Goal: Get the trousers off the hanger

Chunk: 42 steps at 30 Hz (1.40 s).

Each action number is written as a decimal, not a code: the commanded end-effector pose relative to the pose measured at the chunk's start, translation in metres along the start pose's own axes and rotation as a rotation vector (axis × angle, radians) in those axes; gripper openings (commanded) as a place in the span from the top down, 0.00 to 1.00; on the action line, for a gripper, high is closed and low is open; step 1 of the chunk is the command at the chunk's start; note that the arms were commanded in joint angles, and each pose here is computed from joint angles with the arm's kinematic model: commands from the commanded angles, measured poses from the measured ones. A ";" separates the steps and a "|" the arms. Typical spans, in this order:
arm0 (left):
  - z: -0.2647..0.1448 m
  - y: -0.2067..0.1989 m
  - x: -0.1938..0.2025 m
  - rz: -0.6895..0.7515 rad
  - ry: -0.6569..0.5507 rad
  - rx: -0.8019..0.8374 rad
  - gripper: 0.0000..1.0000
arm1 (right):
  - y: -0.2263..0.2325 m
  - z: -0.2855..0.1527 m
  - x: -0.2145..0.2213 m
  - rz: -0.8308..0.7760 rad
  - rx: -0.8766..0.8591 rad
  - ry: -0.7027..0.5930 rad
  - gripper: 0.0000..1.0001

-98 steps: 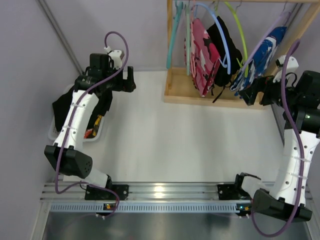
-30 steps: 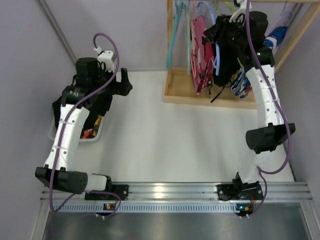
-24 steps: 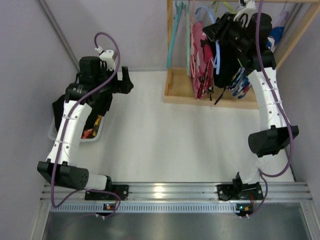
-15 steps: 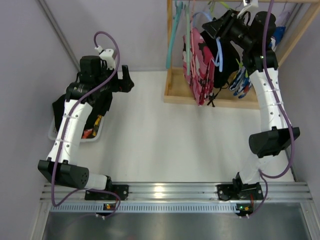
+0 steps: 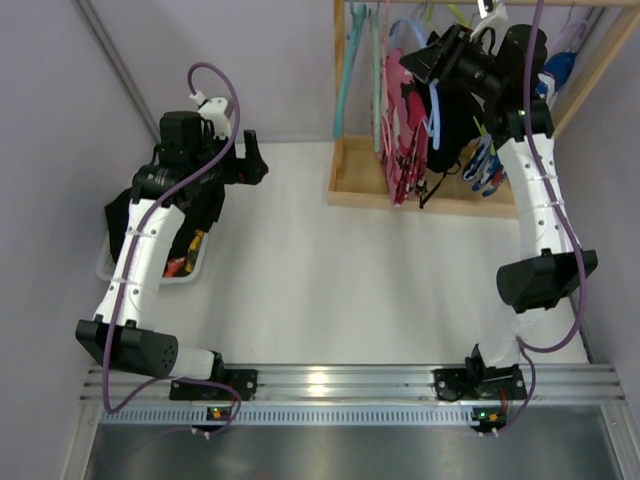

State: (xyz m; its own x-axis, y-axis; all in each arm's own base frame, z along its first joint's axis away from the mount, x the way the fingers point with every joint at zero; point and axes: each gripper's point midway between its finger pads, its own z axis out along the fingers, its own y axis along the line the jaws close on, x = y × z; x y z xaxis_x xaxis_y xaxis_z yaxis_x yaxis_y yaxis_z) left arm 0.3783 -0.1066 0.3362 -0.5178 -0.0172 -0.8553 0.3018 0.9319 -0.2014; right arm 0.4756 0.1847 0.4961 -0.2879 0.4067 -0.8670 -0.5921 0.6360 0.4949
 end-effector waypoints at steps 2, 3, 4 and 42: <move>-0.006 -0.003 -0.020 0.016 -0.076 0.012 0.02 | 0.024 -0.013 -0.011 0.071 -0.089 0.008 0.45; -0.006 -0.003 -0.019 0.014 -0.073 0.011 0.02 | 0.024 -0.014 -0.011 0.117 -0.103 0.019 0.41; -0.006 -0.003 -0.019 0.016 -0.073 0.014 0.02 | 0.021 -0.013 -0.010 0.140 -0.110 0.024 0.36; -0.003 -0.001 -0.018 0.008 -0.068 0.006 0.02 | 0.093 -0.036 -0.054 0.305 -0.445 -0.046 1.00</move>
State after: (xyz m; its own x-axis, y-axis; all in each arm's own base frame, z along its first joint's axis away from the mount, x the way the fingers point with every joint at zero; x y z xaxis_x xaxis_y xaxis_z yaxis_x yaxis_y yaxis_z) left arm 0.3781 -0.1066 0.3327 -0.5247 -0.0165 -0.8511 0.3000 0.9321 -0.2029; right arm 0.4669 0.1995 0.4936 -0.6654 0.5612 -0.4922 -0.4574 0.2146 0.8630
